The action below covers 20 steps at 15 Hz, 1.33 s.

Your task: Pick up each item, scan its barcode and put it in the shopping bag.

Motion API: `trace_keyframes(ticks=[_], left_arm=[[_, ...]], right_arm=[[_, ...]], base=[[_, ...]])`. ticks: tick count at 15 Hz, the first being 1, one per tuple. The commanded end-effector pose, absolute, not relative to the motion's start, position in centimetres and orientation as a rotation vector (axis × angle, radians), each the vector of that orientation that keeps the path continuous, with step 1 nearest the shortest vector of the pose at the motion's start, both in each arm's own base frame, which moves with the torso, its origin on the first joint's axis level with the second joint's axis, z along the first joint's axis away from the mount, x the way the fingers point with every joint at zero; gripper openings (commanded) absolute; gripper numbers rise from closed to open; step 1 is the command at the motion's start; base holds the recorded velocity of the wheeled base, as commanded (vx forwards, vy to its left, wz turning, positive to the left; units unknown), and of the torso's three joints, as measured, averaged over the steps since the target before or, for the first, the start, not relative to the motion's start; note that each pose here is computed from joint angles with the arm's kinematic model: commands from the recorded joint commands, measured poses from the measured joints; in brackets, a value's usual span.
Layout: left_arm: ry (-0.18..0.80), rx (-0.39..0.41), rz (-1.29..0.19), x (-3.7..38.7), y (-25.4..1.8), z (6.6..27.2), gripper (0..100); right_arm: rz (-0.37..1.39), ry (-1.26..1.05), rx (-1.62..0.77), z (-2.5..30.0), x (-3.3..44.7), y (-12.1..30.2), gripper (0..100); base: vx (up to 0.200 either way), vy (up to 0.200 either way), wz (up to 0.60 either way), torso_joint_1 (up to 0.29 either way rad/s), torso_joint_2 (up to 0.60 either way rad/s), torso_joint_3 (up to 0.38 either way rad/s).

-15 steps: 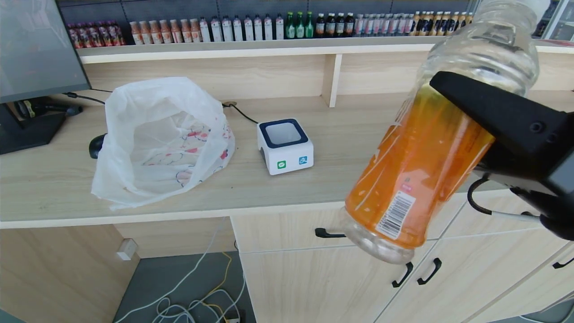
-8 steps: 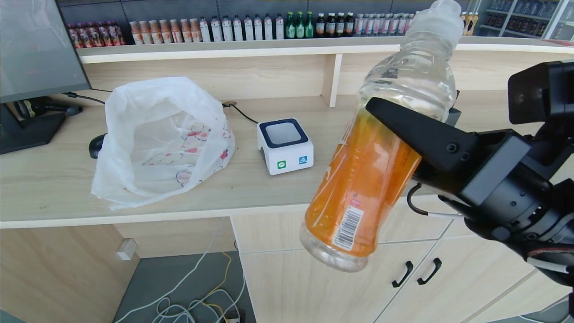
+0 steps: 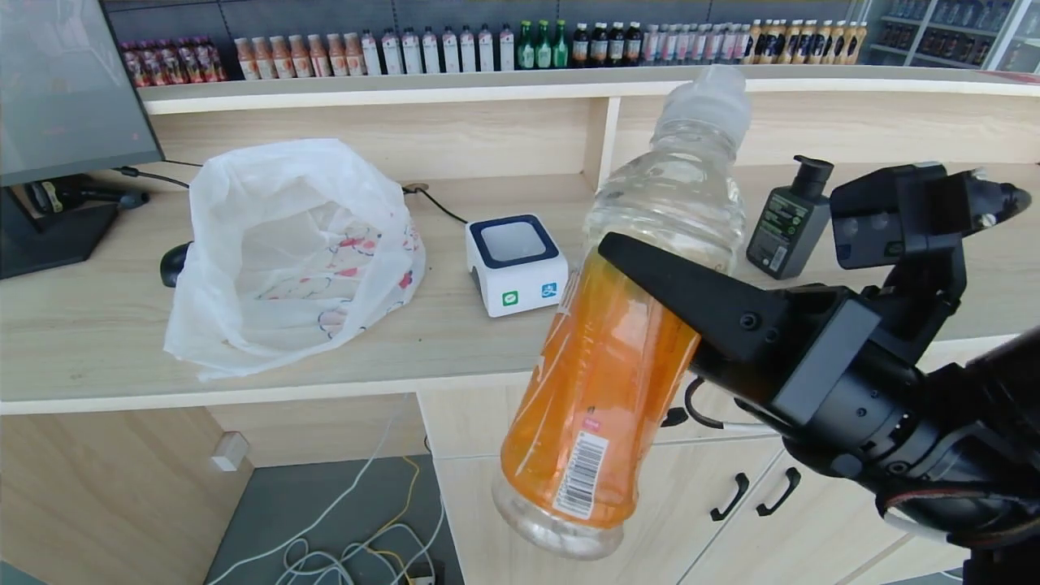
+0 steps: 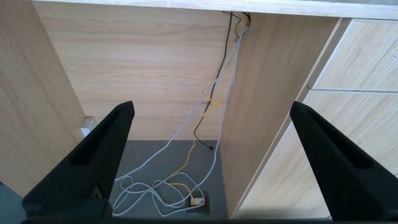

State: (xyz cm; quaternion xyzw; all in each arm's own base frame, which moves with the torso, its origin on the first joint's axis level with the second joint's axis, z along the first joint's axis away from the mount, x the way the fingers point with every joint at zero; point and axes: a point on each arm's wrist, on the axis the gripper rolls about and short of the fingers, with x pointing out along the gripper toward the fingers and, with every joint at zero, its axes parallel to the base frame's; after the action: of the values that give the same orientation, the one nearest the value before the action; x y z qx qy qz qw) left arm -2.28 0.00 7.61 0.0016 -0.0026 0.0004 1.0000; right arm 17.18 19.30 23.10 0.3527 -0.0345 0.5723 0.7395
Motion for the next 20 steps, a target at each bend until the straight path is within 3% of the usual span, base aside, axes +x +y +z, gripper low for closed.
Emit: trace_keyframes(ticks=[1,20], left_arm=[[-0.006,0.003,0.002,-2.3,0.0,7.6,100],[-0.006,0.003,0.002,-2.3,0.0,7.6,100]], right_arm=[[1.301,-0.054,0.797,23.3,16.1,19.7,0],[1.332,-0.125,0.807,24.9,15.8,19.8,0]], base=[[0.0,0.0,0.0,0.0,0.0,0.0],[0.0,0.0,0.0,0.0,0.0,0.0]])
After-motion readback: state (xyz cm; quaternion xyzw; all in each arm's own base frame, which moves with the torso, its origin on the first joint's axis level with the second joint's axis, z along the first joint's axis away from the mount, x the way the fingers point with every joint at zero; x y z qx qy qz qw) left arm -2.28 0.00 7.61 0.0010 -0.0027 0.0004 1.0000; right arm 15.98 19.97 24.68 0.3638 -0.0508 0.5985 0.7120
